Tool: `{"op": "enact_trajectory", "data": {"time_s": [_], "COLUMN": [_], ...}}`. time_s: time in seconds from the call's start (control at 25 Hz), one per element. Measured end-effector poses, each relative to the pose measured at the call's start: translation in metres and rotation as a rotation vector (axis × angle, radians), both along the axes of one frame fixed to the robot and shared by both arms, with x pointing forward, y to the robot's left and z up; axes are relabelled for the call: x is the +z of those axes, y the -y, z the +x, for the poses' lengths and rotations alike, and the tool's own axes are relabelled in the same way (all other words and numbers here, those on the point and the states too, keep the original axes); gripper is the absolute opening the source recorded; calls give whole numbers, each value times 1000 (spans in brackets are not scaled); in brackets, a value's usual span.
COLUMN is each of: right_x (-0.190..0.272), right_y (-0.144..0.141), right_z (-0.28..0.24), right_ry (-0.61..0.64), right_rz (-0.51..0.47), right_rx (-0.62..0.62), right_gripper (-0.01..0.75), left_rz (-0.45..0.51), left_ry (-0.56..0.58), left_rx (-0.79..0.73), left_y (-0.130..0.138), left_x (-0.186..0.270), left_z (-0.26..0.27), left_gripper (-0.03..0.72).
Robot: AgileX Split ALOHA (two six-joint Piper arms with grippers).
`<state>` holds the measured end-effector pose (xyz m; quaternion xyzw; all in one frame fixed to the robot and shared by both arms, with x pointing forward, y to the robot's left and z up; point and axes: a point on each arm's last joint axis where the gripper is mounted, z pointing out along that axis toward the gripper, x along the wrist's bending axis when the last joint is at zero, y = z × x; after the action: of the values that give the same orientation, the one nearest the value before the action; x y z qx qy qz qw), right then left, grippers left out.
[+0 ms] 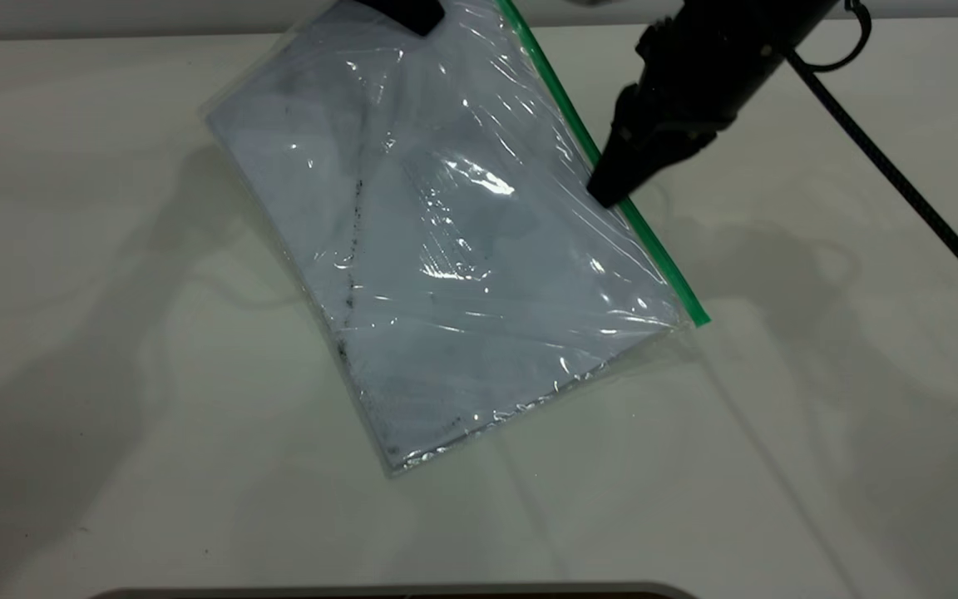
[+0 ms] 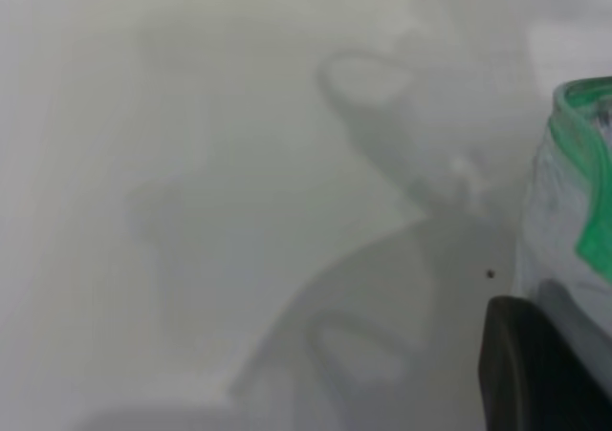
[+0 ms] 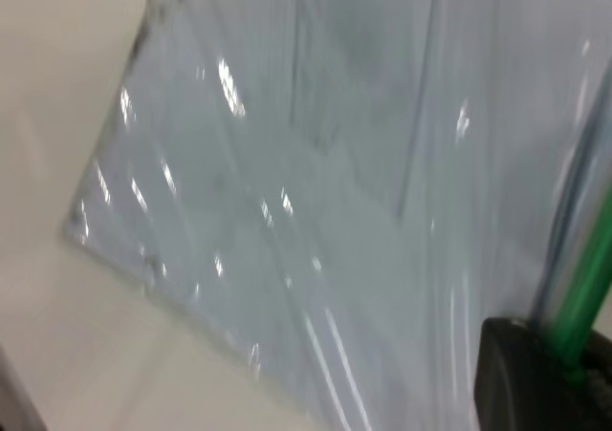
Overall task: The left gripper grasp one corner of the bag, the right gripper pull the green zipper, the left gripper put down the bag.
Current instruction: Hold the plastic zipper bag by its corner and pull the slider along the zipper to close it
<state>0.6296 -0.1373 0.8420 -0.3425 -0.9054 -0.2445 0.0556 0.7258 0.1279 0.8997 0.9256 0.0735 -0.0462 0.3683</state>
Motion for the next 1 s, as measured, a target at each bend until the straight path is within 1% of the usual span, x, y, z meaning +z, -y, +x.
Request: {"op": "enact_trajectory", "data": {"time_s": [0.2, 0.72, 0.88, 0.96, 1.0], "right_x": [-4, -8, -8, -8, -9], "right_y": [5, 23, 24, 24, 24], "right_z": [-7, -31, -31, -29, -28], "right_ry": [-73, -326, -341, -326, -319], "right_rz": [-61, -262, -278, -279, -280], "right_rx": [16, 81, 41, 24, 20], "right_gripper": [45, 48, 57, 74, 94], "left_rz": [5, 8, 7, 11, 16], "left_ry": [4, 9, 6, 5, 9], "left_rx": [2, 10, 6, -3, -6], "left_y": [0, -1, 0, -1, -1], "left_x": [0, 0, 0, 0, 0], "left_z": [0, 1, 1, 0, 0], "left_gripper": [53, 53, 53, 53, 53]}}
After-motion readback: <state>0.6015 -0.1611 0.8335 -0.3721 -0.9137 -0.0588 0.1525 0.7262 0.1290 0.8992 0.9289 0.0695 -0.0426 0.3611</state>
